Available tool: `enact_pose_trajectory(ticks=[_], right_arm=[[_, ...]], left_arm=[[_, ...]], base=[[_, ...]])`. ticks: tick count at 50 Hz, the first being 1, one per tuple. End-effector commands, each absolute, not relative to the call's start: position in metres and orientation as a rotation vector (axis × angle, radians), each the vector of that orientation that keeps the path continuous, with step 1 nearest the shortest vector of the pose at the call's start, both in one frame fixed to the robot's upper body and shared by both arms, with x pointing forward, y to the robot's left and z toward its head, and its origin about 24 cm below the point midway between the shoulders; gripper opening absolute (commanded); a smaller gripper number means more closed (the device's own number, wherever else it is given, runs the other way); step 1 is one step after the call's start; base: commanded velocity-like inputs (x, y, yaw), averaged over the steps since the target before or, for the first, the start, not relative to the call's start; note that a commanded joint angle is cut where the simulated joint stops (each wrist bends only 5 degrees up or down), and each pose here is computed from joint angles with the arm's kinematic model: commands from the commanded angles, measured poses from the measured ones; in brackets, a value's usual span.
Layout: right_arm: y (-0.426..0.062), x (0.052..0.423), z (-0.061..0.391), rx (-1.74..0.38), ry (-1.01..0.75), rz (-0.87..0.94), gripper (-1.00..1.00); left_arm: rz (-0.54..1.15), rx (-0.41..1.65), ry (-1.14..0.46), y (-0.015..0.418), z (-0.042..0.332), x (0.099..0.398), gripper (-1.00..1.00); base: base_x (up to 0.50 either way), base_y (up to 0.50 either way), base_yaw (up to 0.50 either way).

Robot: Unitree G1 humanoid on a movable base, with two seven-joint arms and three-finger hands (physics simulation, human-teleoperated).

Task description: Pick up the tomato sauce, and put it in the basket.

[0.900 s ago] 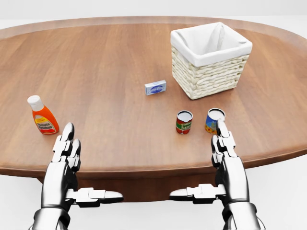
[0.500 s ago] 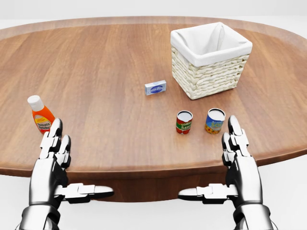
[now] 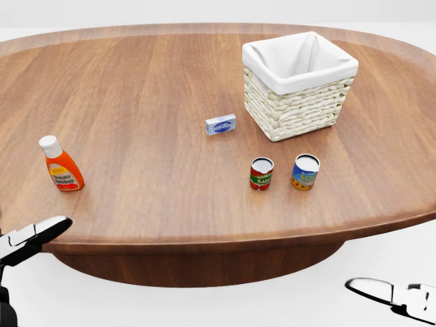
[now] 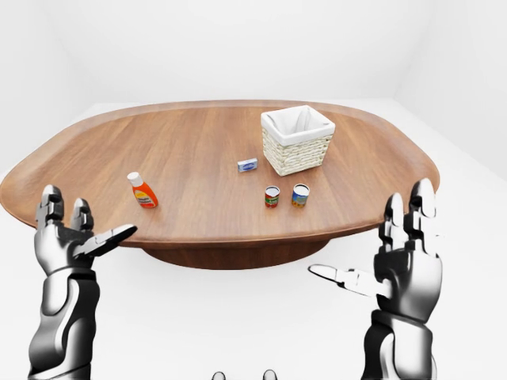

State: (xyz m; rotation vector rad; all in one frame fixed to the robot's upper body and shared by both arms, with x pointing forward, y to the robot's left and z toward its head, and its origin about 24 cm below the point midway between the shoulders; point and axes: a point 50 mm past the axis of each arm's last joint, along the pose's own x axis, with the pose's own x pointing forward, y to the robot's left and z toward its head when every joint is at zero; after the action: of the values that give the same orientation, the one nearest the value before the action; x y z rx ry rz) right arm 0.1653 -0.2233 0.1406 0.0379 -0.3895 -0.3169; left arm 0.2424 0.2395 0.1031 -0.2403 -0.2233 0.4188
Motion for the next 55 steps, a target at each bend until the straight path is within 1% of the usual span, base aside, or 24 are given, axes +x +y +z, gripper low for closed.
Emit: enact_pose_trajectory(ticks=[1,5,18,21,32,55], right_arm=[[-0.2292,0.1314,0.1712,-0.005,-0.529,-0.378,1.00],[-0.2292,0.1318,0.1711,-0.005,-0.530,-0.377,1.00],[-0.2295,0.1317,0.1726,-0.002,-0.540,-0.372,1.00],[-0.2298,0.1317,0.1726,-0.001,-0.541,-0.371,1.00],[-0.2298,0.1299,0.1761,-0.007,-0.558,-0.371,1.00],[-0.2302,0.1307,0.1717,0.000,-0.537,-0.371,1.00]], left_arm=[[0.479,-0.296,-0.310,0.2527,0.1210,0.2297,1.00],[0.511,-0.278,-0.309,0.2539,0.1206,0.2272,1.00],[0.508,-0.289,-0.316,0.2540,0.1208,0.2273,1.00],[0.511,-0.292,-0.318,0.2548,0.1217,0.2268,1.00],[0.512,-0.288,-0.317,0.2534,0.1221,0.2268,1.00],[0.499,-0.287,-0.315,0.2514,0.1205,0.2264,1.00]], base=[[0.00,0.00,0.00],[0.00,0.00,0.00],[0.00,0.00,0.00],[0.00,-0.25,0.00],[0.00,-0.48,0.00],[0.00,-0.50,0.00]])
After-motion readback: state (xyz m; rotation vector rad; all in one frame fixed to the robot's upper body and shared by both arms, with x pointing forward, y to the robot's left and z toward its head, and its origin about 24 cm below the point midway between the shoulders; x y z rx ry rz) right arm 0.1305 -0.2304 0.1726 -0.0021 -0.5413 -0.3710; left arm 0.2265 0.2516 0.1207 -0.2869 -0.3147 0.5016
